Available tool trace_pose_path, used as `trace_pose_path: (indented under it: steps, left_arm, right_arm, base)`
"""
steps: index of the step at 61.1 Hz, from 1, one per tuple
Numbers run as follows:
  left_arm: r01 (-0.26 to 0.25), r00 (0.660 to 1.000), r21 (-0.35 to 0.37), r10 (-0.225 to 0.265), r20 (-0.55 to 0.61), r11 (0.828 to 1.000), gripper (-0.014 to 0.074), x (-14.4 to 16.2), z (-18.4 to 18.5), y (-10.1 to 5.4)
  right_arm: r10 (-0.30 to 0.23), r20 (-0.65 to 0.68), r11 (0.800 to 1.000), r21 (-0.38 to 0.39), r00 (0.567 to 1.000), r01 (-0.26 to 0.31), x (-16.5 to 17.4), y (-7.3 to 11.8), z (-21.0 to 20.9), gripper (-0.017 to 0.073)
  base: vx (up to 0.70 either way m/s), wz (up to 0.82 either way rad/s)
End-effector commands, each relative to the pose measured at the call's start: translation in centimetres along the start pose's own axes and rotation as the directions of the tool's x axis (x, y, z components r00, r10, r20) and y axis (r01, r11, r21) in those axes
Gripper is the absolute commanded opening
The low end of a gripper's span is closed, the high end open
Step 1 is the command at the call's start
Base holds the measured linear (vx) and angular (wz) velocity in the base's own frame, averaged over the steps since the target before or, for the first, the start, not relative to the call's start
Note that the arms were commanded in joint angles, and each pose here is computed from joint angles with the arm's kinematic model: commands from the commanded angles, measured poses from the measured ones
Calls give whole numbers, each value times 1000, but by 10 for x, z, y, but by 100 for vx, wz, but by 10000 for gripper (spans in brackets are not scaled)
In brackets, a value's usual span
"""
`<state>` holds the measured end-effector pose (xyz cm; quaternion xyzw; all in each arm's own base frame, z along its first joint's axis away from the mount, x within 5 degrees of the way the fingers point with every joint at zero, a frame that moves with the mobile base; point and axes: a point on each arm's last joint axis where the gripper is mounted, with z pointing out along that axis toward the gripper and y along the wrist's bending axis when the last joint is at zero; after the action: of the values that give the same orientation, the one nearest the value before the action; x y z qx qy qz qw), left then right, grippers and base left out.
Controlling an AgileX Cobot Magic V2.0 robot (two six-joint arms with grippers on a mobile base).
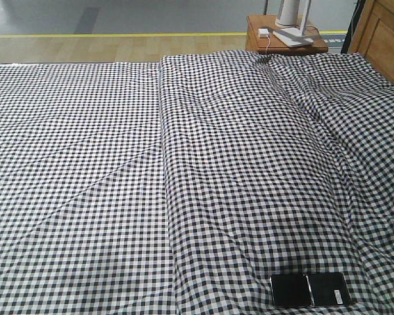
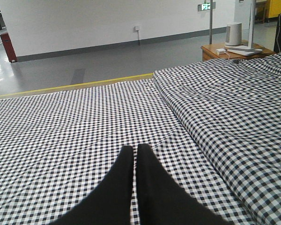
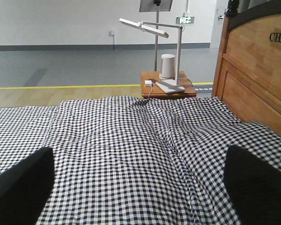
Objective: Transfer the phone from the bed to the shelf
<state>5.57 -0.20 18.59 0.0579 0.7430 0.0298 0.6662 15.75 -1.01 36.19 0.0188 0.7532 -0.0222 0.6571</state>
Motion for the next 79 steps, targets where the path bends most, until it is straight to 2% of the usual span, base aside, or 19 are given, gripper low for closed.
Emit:
trace_pose_path:
  steps: [1, 17, 23, 30, 39, 46, 49, 55, 60, 70, 79]
  left_arm:
    - [15, 995, -9, -14, 98, 1000, 1, -14, -2, 2]
    - [15, 995, -9, -14, 98, 1000, 1, -14, -2, 2]
    - [15, 995, -9, -14, 98, 1000, 1, -14, -2, 2]
    - [15, 995, -9, -14, 98, 1000, 1, -14, -2, 2]
    - [15, 995, -9, -14, 98, 1000, 1, -14, -2, 2]
    - [15, 995, -9, -14, 98, 1000, 1, -14, -2, 2]
    - [15, 995, -9, -14, 98, 1000, 1, -14, -2, 2]
    - [15, 995, -9, -14, 98, 1000, 1, -14, -2, 2]
    - [15, 995, -9, -14, 98, 1000, 1, -14, -2, 2]
    - [15, 995, -9, -14, 98, 1000, 1, -14, -2, 2]
    - [15, 995, -9, -14, 98, 1000, 1, -14, -2, 2]
  right_arm:
    - [-8, 116, 1000, 9, 993, 7, -19, -1, 0, 710]
    - [-15, -100, 1000, -6, 995, 14, -32, -1, 20, 704]
    - [7, -168, 999, 35, 986, -1, -43, -10, 32, 704]
    - [79, -251, 989, 143, 965, -44, -53, -34, 45, 704]
    - [181, -349, 951, 300, 920, -74, -47, -76, 63, 704]
    - [246, -414, 928, 363, 877, -89, -25, -102, 85, 703]
    - [251, -442, 925, 373, 861, -77, -14, -111, 97, 701]
    - [263, -522, 924, 379, 812, -55, 16, -130, 125, 698]
    - [266, -611, 931, 362, 746, -36, 49, -141, 147, 696]
    - [240, -765, 955, 296, 598, -5, 115, -153, 182, 689]
    - [223, -843, 968, 252, 490, -8, 166, -157, 200, 685]
  base:
    - [0, 0]
    - [0, 0]
    - [0, 0]
    - [0, 0]
    - [0, 0]
    - [0, 0]
    - [0, 0]
    - [0, 0]
    - [0, 0]
    - [0, 0]
    - [0, 0]
